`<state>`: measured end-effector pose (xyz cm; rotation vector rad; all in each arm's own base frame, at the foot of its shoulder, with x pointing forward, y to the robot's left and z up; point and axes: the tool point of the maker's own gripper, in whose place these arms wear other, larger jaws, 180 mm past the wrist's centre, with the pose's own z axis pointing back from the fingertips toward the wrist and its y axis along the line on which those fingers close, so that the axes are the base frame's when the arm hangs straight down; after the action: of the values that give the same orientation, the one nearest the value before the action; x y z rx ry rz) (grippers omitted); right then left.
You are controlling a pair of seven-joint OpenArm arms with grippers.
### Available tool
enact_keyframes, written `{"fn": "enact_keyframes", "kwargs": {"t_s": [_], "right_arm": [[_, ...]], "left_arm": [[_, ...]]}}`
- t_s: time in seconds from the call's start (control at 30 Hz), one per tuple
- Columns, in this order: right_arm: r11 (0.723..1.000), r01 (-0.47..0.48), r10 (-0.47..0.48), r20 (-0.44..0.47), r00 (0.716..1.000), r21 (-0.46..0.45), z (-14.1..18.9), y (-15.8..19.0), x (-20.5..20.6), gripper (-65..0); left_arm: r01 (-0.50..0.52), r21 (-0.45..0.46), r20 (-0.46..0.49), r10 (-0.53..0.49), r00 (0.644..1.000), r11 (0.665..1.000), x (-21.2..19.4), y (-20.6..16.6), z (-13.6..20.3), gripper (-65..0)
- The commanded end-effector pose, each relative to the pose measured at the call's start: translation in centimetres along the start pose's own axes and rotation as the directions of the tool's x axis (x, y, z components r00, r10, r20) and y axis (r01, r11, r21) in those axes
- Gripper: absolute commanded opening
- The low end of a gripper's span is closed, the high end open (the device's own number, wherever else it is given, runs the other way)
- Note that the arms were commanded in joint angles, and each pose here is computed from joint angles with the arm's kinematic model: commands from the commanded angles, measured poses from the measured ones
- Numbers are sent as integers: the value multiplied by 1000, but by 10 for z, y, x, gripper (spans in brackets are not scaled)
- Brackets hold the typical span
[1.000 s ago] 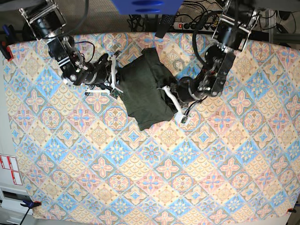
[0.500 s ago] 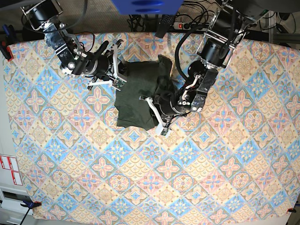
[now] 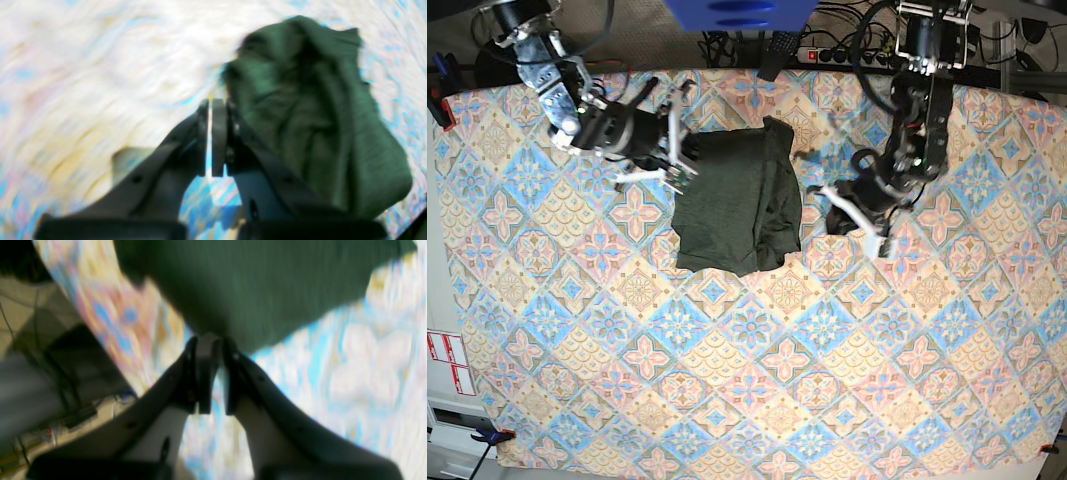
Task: Fold the T-shirt properly
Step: 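Grasp the green bundle's sides with both grippers and press inward, then grasp the green bundle with the right gripper, left gripper withdrawing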
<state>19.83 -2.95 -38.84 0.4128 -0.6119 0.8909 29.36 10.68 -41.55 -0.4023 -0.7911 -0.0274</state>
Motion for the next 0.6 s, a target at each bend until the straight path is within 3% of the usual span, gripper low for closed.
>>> {"fn": "enact_keyframes", "kwargs": {"t_s": [0.0,0.13,0.3,0.57], "right_arm": [[1000,-25,25,48,999,3,2,-1,17,-599],[995,-91,86,106,991,48,-9,14,49,-599],[986,-154,138,193,971,70,-21,24,96,-599],[991,-43,26,131,991,126,-71,20,97,-599]], "left_arm": [[-9,14,53,8,999,1000,12,7,9,-650],[-61,109,86,52,995,992,6,40,39,-650],[-75,166,118,56,991,983,3,54,69,-650],[-93,168,143,69,987,981,-4,38,91,-650]]}}
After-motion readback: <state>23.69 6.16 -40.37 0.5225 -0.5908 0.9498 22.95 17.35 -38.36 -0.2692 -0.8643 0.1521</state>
